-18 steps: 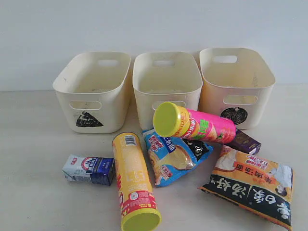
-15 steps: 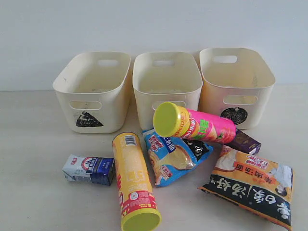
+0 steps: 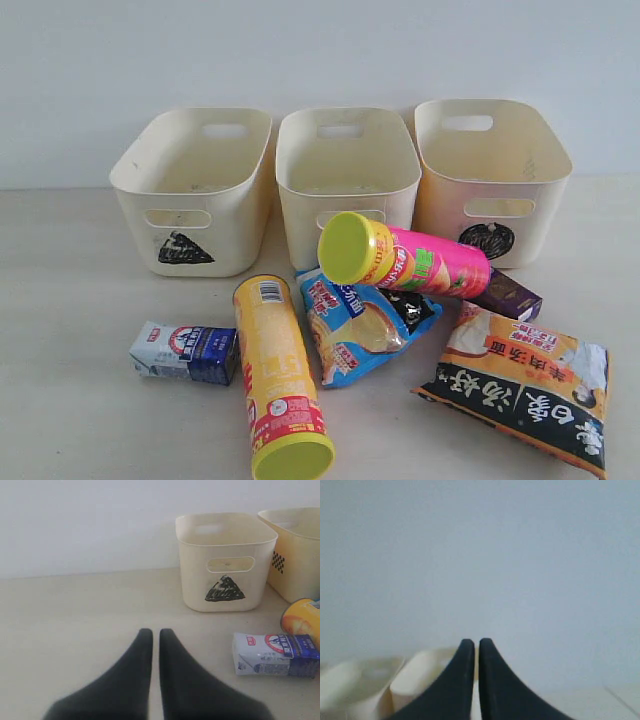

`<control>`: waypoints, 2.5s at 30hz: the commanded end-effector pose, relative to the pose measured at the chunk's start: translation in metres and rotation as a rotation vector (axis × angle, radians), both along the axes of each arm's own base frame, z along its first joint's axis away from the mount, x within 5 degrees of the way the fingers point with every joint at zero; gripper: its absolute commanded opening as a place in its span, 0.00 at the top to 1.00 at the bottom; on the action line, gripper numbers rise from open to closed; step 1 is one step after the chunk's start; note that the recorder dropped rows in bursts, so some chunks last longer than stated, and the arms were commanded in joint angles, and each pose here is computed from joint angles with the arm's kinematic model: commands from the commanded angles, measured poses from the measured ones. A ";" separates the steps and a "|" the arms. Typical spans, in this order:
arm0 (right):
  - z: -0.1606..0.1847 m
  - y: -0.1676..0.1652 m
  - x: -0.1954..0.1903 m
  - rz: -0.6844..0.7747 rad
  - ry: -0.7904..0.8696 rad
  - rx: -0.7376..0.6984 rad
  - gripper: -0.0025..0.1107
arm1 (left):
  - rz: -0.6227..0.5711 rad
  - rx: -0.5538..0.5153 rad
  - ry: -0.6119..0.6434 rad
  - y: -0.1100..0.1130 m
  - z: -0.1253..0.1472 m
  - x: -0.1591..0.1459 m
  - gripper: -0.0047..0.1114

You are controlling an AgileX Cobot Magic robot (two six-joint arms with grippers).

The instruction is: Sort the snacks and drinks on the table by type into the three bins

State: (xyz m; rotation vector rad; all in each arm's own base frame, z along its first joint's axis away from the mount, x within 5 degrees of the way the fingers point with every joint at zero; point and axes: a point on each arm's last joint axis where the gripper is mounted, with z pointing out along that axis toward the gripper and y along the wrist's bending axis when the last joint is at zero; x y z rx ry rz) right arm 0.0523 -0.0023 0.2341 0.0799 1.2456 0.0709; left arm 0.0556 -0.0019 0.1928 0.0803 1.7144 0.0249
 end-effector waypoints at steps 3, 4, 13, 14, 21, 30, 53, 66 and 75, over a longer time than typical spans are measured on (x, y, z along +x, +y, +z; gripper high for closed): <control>0.034 -0.006 -0.022 -0.009 -0.454 0.118 0.97 | 0.003 0.003 -0.008 0.000 0.000 0.000 0.92; 0.036 -0.007 -0.022 0.022 -0.449 0.189 0.97 | 0.003 0.003 -0.008 0.000 0.000 0.000 0.92; 0.124 -0.002 -0.009 0.022 -0.268 0.101 0.97 | 0.003 0.003 -0.008 0.000 0.000 0.000 0.92; 0.134 -0.002 -0.007 0.013 -0.279 0.084 0.97 | 0.003 0.003 -0.008 0.000 0.000 0.000 0.92; 0.175 -0.002 0.041 0.022 -0.216 0.120 0.97 | 0.003 0.003 -0.008 0.000 0.000 0.000 0.92; 0.156 0.006 0.126 0.067 0.372 0.109 0.97 | 0.003 0.003 -0.008 0.000 0.000 0.000 0.92; 0.016 0.014 0.227 0.205 1.353 0.205 0.97 | 0.003 0.003 -0.008 0.000 0.000 0.000 0.92; -0.066 -0.040 0.203 0.348 1.452 0.674 0.58 | 0.003 0.003 -0.008 0.000 0.000 0.000 0.92; -0.090 -0.044 0.204 0.280 1.492 0.685 0.14 | 0.003 0.003 -0.008 0.000 0.000 0.000 0.92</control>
